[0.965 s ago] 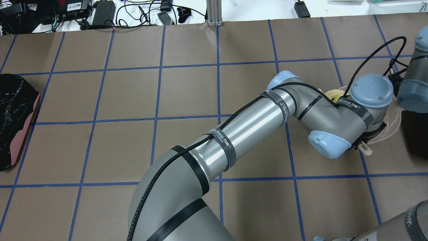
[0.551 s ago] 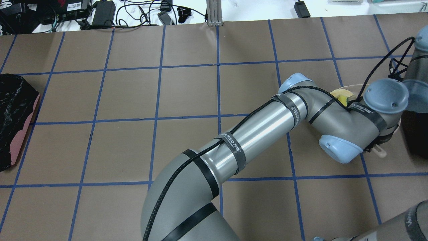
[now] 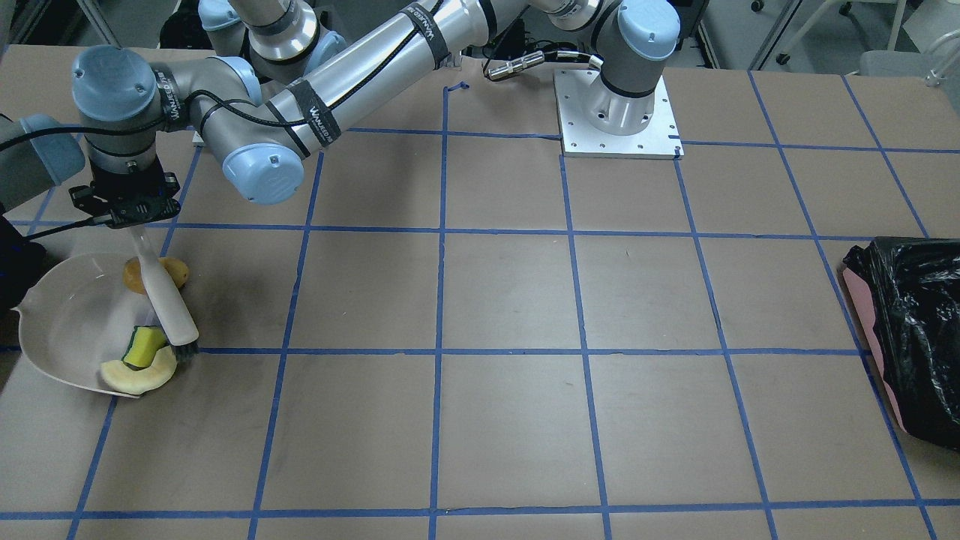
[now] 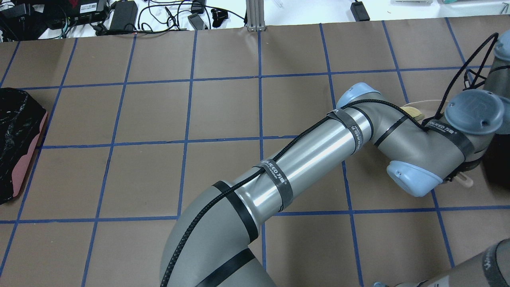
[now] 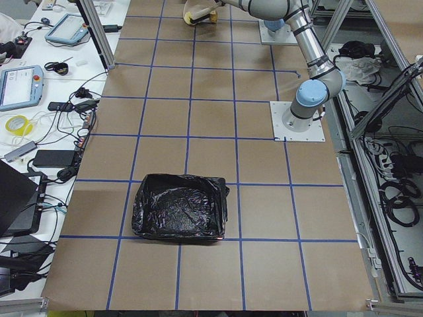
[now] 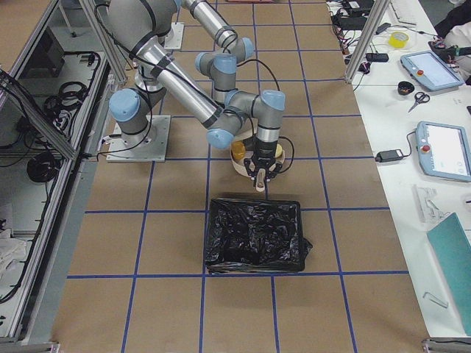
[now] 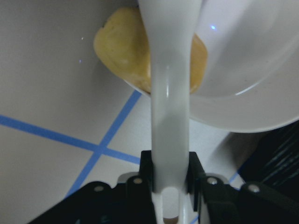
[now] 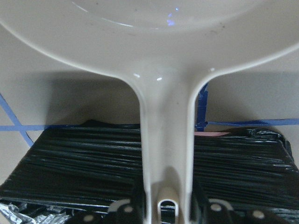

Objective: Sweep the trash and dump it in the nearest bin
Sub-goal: 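Carry the brush with the left gripper to the trash pile, then sweep the yellow lump toward the dustpan with the left-held brush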

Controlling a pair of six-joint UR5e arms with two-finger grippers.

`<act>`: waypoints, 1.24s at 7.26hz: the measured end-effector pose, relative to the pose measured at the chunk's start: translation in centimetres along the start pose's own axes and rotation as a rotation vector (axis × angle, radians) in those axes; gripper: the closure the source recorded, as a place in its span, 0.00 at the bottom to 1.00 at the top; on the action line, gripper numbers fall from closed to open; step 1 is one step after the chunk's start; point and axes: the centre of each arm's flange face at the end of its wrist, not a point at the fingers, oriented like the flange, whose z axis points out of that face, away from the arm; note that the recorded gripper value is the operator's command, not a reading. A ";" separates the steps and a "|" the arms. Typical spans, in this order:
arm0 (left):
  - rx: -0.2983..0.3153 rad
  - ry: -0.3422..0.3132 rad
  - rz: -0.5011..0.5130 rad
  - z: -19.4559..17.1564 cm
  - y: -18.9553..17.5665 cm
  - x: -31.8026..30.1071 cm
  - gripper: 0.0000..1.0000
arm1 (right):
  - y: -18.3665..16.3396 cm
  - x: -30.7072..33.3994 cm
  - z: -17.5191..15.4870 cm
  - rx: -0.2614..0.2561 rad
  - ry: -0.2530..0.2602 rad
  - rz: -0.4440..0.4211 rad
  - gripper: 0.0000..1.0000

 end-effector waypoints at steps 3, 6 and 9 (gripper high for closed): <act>-0.005 -0.080 0.089 -2.9 -4.2 -2.9 1.00 | 0.0 0.0 0.0 0.000 0.000 0.000 1.00; -0.044 -0.197 0.034 -2.7 -4.7 -6.9 1.00 | 0.0 0.0 0.0 0.001 0.001 0.001 1.00; -0.049 -0.196 -0.080 -1.0 0.8 -8.1 1.00 | 0.0 0.0 0.0 0.001 0.001 0.000 1.00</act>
